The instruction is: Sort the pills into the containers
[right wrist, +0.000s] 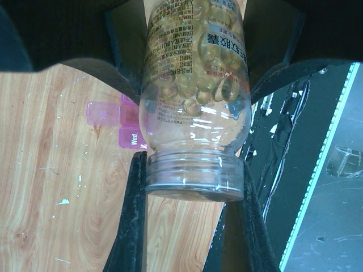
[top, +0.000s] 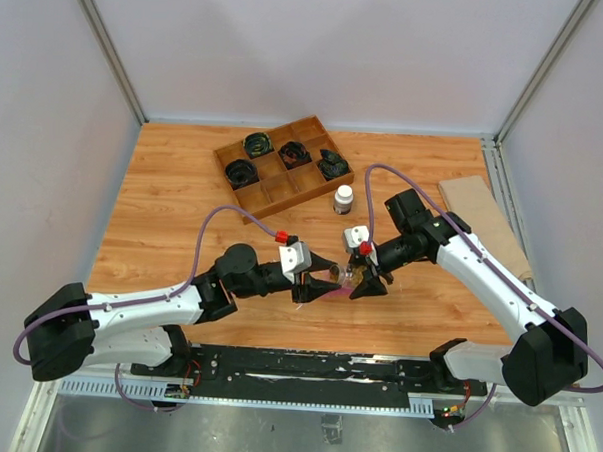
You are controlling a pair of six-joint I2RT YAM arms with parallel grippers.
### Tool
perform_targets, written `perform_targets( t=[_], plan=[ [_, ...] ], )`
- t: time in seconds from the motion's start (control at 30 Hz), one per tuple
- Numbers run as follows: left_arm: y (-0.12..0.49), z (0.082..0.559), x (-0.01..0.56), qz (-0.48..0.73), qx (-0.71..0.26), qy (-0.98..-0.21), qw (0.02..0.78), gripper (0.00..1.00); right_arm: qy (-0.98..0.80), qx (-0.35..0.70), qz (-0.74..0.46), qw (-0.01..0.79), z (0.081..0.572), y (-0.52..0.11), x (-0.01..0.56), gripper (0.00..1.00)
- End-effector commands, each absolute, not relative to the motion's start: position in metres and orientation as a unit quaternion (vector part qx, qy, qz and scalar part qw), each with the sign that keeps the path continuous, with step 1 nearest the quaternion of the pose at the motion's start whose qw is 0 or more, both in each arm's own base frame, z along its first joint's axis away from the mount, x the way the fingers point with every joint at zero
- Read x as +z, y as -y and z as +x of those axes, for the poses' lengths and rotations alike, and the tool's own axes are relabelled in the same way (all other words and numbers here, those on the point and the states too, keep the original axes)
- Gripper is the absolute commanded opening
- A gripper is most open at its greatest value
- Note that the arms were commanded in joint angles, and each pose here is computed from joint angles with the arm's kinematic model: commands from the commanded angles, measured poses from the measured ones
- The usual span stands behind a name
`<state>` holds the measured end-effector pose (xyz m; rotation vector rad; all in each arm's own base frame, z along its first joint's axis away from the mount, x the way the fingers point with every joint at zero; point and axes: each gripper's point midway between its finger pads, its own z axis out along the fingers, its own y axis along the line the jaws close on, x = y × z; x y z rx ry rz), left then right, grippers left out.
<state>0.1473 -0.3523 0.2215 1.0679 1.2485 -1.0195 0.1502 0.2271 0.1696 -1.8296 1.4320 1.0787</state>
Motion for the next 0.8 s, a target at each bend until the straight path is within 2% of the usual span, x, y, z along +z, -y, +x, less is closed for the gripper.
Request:
perform_targets(
  t=[0.0, 0.2, 0.27, 0.33, 0.43, 0.63, 0.77],
  plan=[
    [0.354, 0.144, 0.25, 0.328, -0.521, -0.571, 0.543, 0.01, -0.529, 0.408, -0.685, 0.291, 0.151, -0.229, 0.177, 0.01],
    [0.355, 0.151, 0.25, 0.236, -0.529, -0.62, 0.53, 0.01, -0.529, 0.408, -0.685, 0.29, 0.152, -0.228, 0.176, 0.01],
    [0.353, 0.154, 0.25, 0.222, -0.527, -0.627, 0.529, 0.14, -0.53, 0.407, -0.685, 0.29, 0.152, -0.228, 0.176, 0.01],
    [0.352, 0.154, 0.249, 0.217, -0.526, -0.63, 0.529, 0.32, -0.529, 0.407, -0.686, 0.289, 0.152, -0.228, 0.176, 0.01],
    [0.352, 0.154, 0.244, 0.222, -0.522, -0.633, 0.527, 0.44, -0.53, 0.408, -0.685, 0.288, 0.152, -0.228, 0.176, 0.01],
    [0.35, 0.15, 0.239, 0.245, -0.512, -0.631, 0.528, 0.76, -0.529, 0.407, -0.686, 0.29, 0.152, -0.228, 0.176, 0.01],
    [0.344, 0.145, 0.232, 0.273, -0.5, -0.627, 0.531, 0.93, -0.529, 0.408, -0.685, 0.289, 0.151, -0.228, 0.176, 0.01]
  ],
)
